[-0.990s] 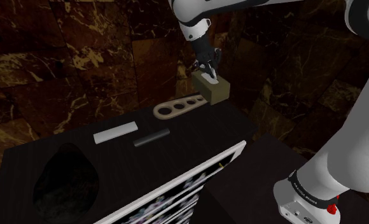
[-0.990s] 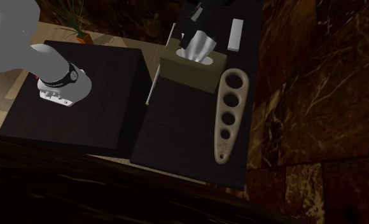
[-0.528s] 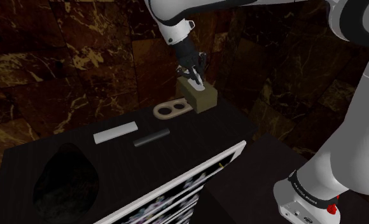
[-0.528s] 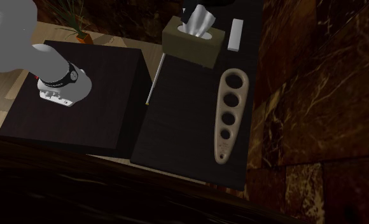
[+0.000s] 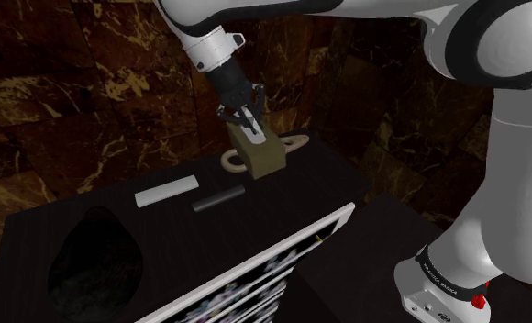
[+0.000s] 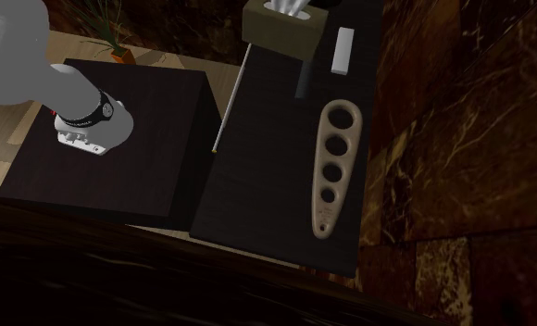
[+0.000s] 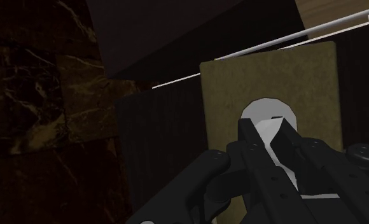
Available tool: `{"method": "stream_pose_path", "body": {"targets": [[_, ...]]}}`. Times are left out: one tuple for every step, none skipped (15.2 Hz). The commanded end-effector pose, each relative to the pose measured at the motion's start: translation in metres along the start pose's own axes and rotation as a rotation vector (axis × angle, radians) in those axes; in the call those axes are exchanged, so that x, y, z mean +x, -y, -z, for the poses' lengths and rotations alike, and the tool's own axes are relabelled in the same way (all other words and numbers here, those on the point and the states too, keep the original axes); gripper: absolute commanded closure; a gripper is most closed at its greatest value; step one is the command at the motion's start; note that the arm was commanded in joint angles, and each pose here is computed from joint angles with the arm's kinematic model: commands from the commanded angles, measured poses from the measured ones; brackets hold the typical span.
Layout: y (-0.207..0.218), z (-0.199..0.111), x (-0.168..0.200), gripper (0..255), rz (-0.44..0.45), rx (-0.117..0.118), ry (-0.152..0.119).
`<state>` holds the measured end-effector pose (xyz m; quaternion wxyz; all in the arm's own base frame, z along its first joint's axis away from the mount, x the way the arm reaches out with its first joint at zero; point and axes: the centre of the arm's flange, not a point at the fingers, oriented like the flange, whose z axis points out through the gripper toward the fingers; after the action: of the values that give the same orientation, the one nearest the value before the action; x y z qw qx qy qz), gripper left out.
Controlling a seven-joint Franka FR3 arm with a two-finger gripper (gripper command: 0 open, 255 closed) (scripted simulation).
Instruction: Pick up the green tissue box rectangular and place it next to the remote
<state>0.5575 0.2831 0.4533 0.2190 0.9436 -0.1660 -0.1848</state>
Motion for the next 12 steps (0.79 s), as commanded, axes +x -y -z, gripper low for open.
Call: {"method": "stream_pose_path", "body": {"targets": [[0.02,0.008,-0.011,255,-0.001,0.0,0.0],[0.031,0.013,-0.016,255,-0.001,0.0,0.0],[0.042,0.017,-0.022,255,-0.001,0.0,0.0],[0.053,0.022,-0.028,255,-0.001,0.0,0.0],[0.064,0.026,-0.033,255,-0.001,0.0,0.0],[0.075,0.031,-0.039,255,-0.001,0.0,0.0],[0.092,0.038,-0.048,255,-0.001,0.0,0.0],[0.095,0.033,-0.046,255,-0.001,0.0,0.0],[0.097,0.029,-0.045,255,-0.001,0.0,0.0],[0.1,0.025,-0.044,255,-0.001,0.0,0.0],[0.102,0.02,-0.042,255,-0.001,0.0,0.0],[0.105,0.016,-0.041,255,-0.001,0.0,0.0]]}}
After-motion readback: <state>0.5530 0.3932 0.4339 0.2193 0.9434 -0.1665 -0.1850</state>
